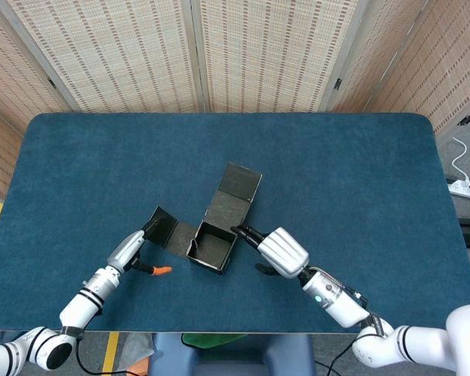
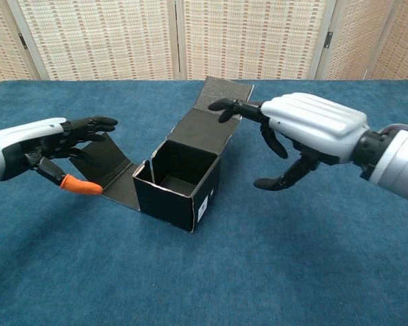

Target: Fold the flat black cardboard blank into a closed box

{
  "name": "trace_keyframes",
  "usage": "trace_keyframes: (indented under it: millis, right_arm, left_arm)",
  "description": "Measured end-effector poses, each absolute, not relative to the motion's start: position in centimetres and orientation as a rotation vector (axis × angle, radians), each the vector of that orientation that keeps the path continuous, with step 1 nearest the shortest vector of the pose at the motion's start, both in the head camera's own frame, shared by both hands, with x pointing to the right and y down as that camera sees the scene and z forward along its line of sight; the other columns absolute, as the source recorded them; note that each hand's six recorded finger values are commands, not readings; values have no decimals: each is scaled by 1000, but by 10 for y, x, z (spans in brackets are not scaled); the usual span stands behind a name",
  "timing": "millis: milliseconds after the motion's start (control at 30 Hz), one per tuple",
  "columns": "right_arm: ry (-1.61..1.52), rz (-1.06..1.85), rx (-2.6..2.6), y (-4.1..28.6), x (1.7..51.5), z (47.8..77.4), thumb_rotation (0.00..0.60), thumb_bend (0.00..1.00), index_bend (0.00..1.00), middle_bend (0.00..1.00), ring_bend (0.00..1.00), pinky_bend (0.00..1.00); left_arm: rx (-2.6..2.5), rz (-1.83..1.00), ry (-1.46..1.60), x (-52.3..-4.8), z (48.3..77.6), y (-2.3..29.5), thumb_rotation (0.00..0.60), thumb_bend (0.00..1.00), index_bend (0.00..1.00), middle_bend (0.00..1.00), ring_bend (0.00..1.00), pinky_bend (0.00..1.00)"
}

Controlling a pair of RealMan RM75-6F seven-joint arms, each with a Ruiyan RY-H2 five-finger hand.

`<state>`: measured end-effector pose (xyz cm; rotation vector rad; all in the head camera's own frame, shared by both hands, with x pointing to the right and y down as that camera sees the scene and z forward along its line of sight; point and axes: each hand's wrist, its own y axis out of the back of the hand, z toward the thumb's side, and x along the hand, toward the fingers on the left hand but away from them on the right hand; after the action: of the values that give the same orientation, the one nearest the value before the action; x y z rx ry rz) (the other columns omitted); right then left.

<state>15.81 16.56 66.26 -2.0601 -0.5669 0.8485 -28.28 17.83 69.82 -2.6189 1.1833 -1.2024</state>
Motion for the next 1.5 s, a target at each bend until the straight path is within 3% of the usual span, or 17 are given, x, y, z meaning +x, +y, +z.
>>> trace_keyframes:
  millis: [167,367,933,1133,1333,1500]
  right_arm:
    - [-693,1101,-2298,180,182,675,600,161,0,27,667,1000]
    - [-709,1321,-2498,188,181,699,600,142,0,0,638,1000]
    - [-653,1309,-2648,121,81,721,600,139,0,0,637,1000]
    - [-694,1348,-2660,127,85,724,600,121,0,0,634,1000]
    - [-817,1376,-2723,143,88,734,600,6,0,0,633,1000]
    - [-877,1368,-2752,153,84,741,600,0,0,0,633,1000]
  left_arm:
    - [-2627,-1163,1226,-292,684,183,600,170,45,0,0,231]
    - [-2633,-1139,1242,-298,675,187,600,169,39,0,0,229]
    - [-2631,-1151,1286,-313,672,190,600,168,22,0,0,225]
    - [-2632,-1159,1304,-319,674,191,600,166,22,0,0,225]
    - [-2650,-1149,1305,-319,675,192,600,167,22,0,0,225]
    - [-2657,-1140,1313,-320,675,192,600,169,22,0,0,225]
